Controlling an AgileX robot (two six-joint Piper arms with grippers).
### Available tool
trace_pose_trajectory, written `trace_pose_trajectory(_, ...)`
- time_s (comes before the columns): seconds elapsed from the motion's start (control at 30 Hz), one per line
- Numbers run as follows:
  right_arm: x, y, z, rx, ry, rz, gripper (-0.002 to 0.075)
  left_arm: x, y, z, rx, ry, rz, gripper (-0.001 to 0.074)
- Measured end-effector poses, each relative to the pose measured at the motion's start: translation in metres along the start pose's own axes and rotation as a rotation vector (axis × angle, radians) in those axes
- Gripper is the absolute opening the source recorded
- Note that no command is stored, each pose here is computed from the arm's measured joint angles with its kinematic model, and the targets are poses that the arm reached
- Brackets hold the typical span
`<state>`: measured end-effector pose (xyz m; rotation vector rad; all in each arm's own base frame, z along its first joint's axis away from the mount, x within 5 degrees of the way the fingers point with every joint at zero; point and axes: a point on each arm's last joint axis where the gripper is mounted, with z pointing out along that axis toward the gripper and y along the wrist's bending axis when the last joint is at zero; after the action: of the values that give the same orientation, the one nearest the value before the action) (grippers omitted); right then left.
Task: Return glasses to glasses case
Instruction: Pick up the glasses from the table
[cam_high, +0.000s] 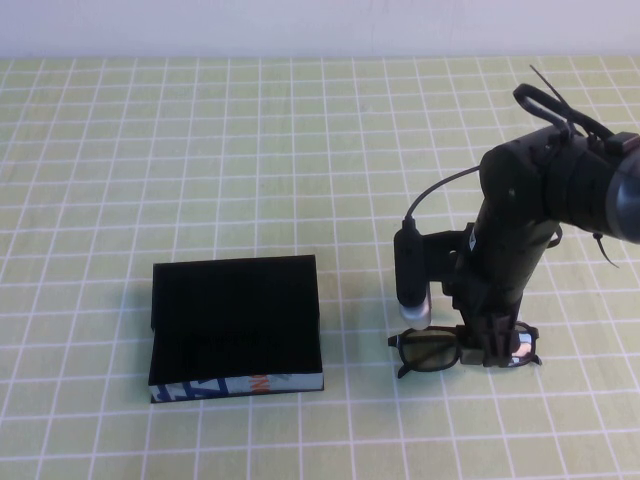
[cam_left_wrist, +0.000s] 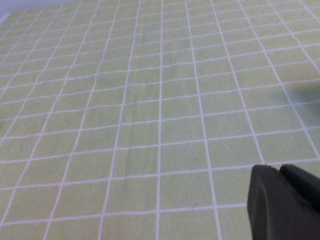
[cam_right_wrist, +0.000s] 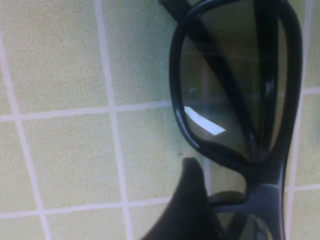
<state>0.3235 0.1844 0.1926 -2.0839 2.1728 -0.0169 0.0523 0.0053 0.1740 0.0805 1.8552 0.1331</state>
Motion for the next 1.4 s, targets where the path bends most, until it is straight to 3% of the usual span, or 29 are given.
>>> trace_pose_trajectory(0.27,-0.0006,-0.0013,0.0036,0.005,-0.001,-0.001,0.0490,0.0000,0.0000,0.0000,0.000,0.000,0.000,0.0000)
trace_pose_trajectory(0.9,-0.0005,-0.0010,0.0046,-0.002,0.001,0.001,0.0316,0.0000,0.0000,0.0000,0.000,0.000,0.000,0.0000)
trace_pose_trajectory(1.23,-0.0004,0.0013,0.0045,-0.027,0.002,0.008,0.0295,0.0000,0.0000,0.0000,0.000,0.000,0.000,0.0000)
trace_pose_trajectory(1.4,-0.0005,0.0020,0.0045,-0.034,0.001,0.012,0.0229,0.0000,0.0000,0.0000,0.000,0.000,0.000,0.0000)
